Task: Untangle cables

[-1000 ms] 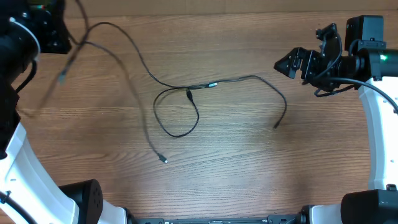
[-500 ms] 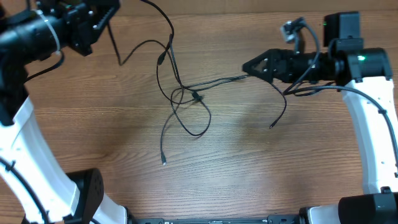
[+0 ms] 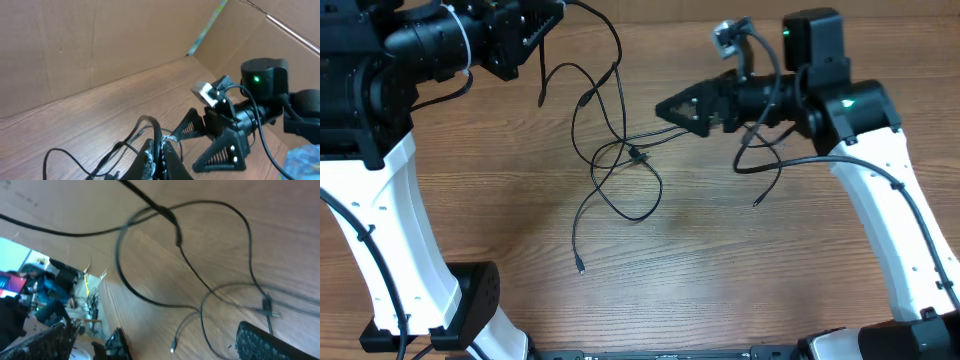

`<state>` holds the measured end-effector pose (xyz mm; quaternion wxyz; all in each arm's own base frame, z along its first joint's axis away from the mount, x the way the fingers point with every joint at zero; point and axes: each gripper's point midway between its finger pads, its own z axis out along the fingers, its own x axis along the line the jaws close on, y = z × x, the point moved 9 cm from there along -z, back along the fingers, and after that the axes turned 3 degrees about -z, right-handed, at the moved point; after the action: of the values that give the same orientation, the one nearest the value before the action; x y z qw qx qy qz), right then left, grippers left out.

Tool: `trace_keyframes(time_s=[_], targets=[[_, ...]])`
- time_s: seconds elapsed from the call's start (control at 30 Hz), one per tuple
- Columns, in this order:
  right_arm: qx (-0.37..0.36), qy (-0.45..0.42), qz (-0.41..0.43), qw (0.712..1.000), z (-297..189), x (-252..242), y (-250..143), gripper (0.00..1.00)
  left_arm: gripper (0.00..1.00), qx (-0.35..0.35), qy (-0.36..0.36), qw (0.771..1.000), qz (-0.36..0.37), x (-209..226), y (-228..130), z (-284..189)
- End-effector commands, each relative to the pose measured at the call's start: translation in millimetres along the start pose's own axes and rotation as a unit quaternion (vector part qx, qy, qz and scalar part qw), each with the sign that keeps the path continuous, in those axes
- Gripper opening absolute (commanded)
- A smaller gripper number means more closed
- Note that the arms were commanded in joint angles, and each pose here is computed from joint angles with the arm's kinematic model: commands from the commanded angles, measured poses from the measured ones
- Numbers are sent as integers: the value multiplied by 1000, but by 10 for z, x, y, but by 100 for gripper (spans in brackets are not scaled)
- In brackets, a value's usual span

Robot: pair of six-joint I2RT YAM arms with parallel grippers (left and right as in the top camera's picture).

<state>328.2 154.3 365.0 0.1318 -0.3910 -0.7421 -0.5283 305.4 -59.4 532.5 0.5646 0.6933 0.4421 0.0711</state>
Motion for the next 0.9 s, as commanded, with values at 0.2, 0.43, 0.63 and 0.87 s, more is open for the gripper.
trace_keyframes(time_s=[0.2, 0.43, 0.63, 0.87], targets=[[1, -44, 59, 997, 639, 77, 50, 86, 4, 0, 10, 1000, 3, -16, -4, -13], [0, -113, 88, 990, 995, -140, -6, 61, 4, 0, 10, 1000, 2, -16, -6, -13], [25, -160, 116, 980, 1052, -349, -127, 11, 4, -23, 51, 998, -6, -38, 40, -111], [37, -386, 232, 892, 545, -904, -379, 4, 4, -151, 158, 975, 48, -376, 254, -664]])
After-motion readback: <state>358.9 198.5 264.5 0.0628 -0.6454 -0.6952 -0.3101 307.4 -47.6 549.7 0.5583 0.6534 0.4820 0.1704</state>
